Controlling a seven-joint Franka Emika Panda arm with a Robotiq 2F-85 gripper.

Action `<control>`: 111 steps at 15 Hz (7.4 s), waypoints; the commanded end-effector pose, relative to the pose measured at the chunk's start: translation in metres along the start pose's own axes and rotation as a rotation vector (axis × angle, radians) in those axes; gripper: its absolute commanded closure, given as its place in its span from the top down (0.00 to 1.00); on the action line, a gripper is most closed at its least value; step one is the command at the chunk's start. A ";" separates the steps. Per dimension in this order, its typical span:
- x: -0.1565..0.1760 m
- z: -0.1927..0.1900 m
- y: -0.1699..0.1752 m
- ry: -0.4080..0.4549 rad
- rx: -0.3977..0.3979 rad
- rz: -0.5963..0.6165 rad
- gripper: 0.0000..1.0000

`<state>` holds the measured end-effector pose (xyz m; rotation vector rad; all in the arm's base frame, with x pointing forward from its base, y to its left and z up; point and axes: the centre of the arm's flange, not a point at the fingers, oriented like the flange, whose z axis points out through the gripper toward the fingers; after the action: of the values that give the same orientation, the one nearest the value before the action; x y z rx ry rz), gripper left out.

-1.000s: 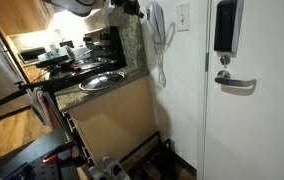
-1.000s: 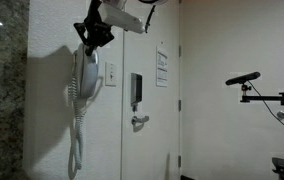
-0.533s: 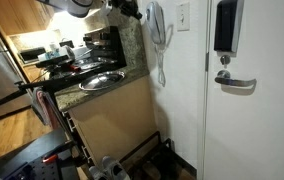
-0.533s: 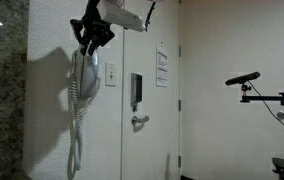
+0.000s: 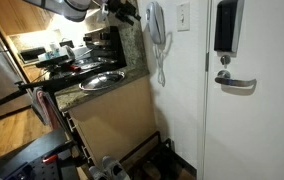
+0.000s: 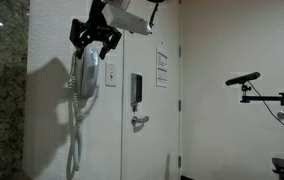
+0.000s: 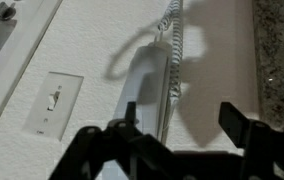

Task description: Unhang the phone receiver, put it on the counter, and then press the button of the thing on the wall

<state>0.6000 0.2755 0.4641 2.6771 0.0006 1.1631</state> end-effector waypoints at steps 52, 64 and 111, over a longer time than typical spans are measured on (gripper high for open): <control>0.021 0.079 0.033 0.055 0.028 0.000 0.38; -0.001 0.054 0.028 0.068 -0.018 0.007 0.38; -0.001 -0.014 -0.160 0.050 0.142 -0.708 0.38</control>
<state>0.5826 0.4139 0.4254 2.4386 0.8609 1.0564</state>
